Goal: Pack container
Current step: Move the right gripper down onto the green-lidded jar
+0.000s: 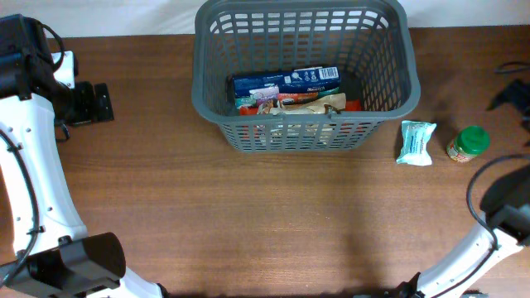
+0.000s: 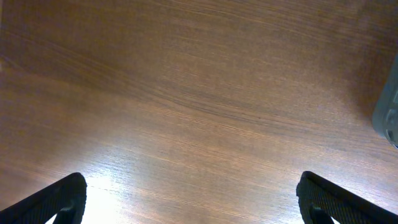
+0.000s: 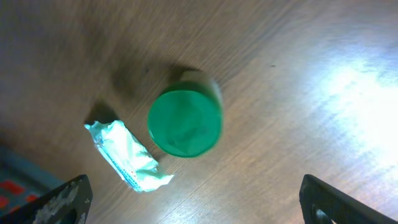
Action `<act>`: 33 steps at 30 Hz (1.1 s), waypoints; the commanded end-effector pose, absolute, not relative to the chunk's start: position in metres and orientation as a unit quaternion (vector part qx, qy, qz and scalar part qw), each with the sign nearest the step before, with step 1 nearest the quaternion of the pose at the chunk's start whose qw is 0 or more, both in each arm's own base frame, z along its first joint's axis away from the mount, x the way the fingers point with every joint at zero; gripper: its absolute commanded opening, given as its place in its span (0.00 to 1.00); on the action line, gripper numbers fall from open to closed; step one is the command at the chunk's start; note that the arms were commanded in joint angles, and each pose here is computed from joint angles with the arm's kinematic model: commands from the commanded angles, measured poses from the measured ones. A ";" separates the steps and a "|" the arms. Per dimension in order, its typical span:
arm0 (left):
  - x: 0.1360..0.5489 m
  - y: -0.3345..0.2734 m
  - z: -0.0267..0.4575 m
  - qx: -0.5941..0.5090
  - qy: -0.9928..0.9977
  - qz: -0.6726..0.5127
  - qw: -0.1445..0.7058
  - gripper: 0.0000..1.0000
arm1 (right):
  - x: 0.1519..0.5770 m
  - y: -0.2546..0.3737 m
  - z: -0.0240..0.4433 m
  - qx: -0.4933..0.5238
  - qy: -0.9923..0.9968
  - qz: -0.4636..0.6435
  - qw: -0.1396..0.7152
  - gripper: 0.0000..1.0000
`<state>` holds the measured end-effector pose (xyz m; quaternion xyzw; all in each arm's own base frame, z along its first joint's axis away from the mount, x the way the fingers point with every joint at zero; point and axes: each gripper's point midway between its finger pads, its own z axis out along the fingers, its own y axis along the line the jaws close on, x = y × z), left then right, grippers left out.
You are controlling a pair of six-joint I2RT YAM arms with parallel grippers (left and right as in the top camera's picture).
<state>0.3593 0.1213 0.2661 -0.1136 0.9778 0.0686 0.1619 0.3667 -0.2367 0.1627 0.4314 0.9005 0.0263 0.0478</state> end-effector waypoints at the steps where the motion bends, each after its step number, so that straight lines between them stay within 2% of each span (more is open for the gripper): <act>1: 0.358 0.120 0.268 -0.120 0.977 0.061 0.165 0.99 | 0.378 -0.227 0.141 0.408 0.912 -0.011 0.022 1.00; 6: 0.358 0.120 0.268 -0.121 0.977 0.061 0.165 0.99 | 0.390 -0.223 0.122 0.392 0.920 -0.015 0.014 0.99; 29: 0.358 0.120 0.268 -0.121 0.977 0.061 0.165 0.99 | 0.377 -0.212 0.027 0.381 0.923 0.022 -0.051 1.00; 33: 0.358 0.120 0.268 -0.120 0.977 0.061 0.165 0.99 | 0.377 -0.212 0.021 0.377 0.925 0.022 -0.050 0.96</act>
